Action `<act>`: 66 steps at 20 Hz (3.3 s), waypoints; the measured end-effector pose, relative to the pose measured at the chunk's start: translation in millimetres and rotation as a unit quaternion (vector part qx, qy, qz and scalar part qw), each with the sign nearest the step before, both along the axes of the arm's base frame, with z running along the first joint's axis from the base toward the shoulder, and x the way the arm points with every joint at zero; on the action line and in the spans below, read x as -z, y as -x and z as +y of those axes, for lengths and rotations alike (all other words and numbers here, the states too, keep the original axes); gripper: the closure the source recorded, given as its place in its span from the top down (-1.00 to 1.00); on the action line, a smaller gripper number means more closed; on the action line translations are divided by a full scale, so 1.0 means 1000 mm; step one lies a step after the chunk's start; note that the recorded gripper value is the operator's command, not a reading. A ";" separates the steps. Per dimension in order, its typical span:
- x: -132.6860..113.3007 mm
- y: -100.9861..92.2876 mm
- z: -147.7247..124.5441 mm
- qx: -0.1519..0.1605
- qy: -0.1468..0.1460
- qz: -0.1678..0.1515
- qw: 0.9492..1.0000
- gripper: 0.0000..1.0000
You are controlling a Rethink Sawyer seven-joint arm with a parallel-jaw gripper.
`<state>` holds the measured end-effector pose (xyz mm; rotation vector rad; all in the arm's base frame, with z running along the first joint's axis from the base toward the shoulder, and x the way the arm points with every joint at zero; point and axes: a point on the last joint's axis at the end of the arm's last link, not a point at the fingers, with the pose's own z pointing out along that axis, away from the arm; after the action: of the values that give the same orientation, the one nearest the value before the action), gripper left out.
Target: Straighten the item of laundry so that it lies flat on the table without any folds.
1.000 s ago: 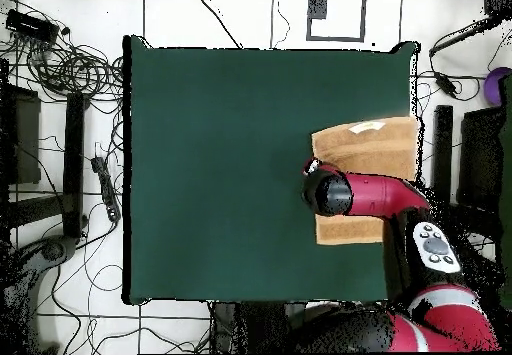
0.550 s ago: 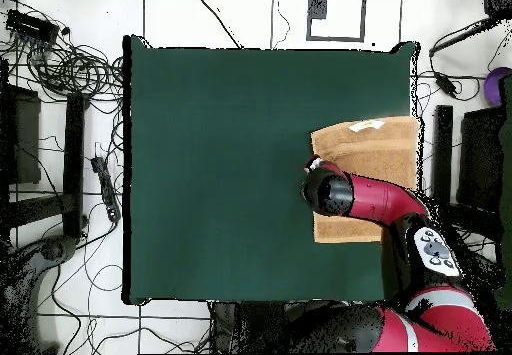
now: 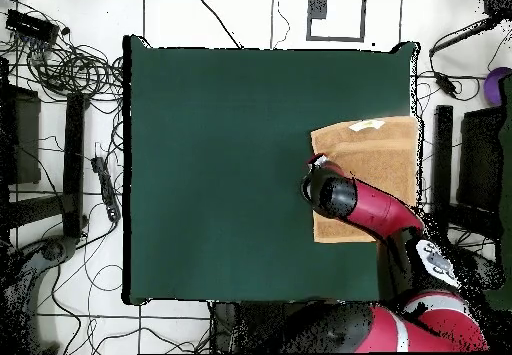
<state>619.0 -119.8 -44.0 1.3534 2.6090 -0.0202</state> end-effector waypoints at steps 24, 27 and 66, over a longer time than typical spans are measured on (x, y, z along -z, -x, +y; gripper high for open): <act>0.002 0.002 0.017 0.159 0.035 -0.033 0.986 -1.00; 0.002 0.004 0.016 0.148 0.034 -0.035 0.988 -1.00; 0.000 0.005 0.047 0.156 0.034 -0.042 0.986 -1.00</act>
<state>613.7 -73.0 -43.9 1.6846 2.2818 -0.0959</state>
